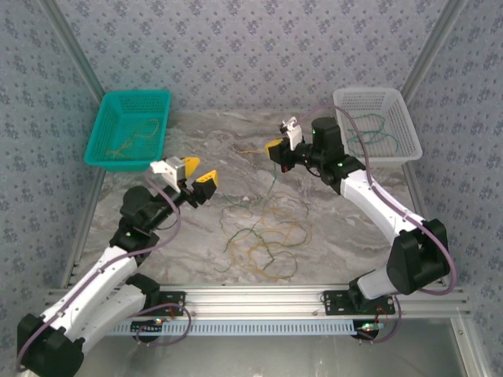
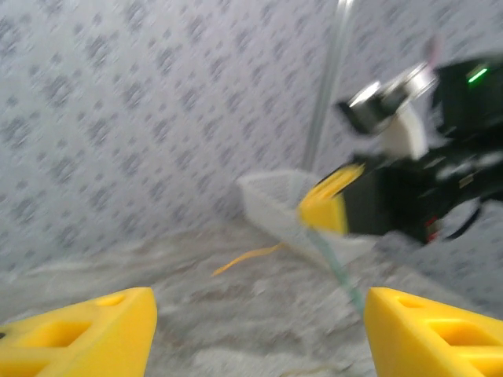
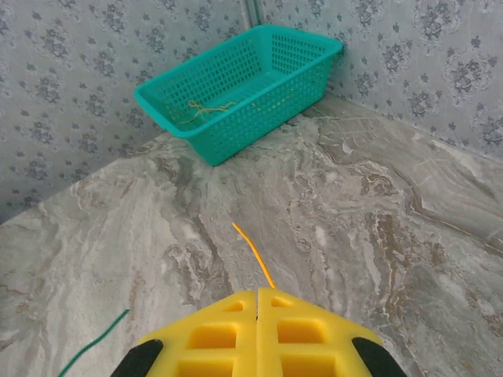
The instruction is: Untangle the cables
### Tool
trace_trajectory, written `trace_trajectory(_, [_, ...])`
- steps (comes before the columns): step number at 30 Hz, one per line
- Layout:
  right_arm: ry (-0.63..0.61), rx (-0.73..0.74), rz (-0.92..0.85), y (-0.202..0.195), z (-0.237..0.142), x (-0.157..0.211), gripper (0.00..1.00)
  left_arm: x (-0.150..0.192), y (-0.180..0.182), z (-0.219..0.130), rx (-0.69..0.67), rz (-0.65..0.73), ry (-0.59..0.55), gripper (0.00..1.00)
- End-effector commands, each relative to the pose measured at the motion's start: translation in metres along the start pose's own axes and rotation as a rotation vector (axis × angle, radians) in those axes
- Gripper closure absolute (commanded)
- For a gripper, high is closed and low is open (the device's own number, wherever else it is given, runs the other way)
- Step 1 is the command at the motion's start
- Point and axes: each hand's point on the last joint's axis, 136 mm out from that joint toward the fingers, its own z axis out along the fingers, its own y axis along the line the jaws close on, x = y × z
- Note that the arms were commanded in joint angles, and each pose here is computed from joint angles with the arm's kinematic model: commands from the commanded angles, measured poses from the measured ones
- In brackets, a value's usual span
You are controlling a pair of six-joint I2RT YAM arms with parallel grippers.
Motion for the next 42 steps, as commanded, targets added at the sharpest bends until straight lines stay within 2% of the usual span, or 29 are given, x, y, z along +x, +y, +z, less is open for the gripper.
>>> trace_trajectory(1, [-0.071,0.016,-0.075,0.002,-0.006,-0.020,1.00,-0.038,-0.030,-0.008,0.135,-0.037,-0.078,0.27])
trace_trajectory(4, [-0.090,-0.044,-0.129,0.019,-0.006,-0.020,1.00,-0.021,-0.009,0.004,0.054,-0.090,-0.026,0.17])
trace_trajectory(8, [-0.098,-0.101,-0.124,0.029,-0.003,-0.020,1.00,0.000,0.021,0.032,0.017,-0.194,0.016,0.11])
trace_trajectory(11, [-0.101,-0.189,-0.133,0.047,-0.003,-0.019,1.00,0.007,0.032,0.054,0.043,-0.226,0.023,0.10])
trace_trajectory(14, [-0.110,-0.249,-0.142,0.061,-0.006,-0.019,1.00,0.013,0.034,0.071,0.091,-0.198,0.039,0.08])
trace_trajectory(19, [-0.120,-0.319,-0.143,0.078,-0.010,-0.020,1.00,0.029,0.053,0.091,0.085,-0.217,0.065,0.08])
trace_trajectory(23, [-0.110,-0.343,-0.140,0.084,-0.008,-0.018,1.00,0.030,0.047,0.099,0.147,-0.210,0.050,0.05])
trace_trajectory(30, [-0.132,-0.348,-0.144,0.088,0.000,-0.027,1.00,0.048,0.039,0.115,0.222,-0.246,0.102,0.09])
trace_trajectory(33, [-0.140,-0.334,-0.147,0.087,0.001,-0.031,1.00,0.057,0.034,0.119,0.253,-0.248,0.126,0.14])
trace_trajectory(36, [-0.142,-0.310,-0.148,0.083,0.002,-0.033,1.00,0.065,0.023,0.124,0.288,-0.237,0.153,0.24])
trace_trajectory(39, [-0.153,-0.282,-0.144,0.080,0.002,-0.036,1.00,0.071,0.016,0.127,0.314,-0.241,0.172,0.48])
trace_trajectory(42, [-0.165,-0.248,-0.140,0.074,0.003,-0.040,1.00,0.075,0.014,0.129,0.332,-0.268,0.170,0.60])
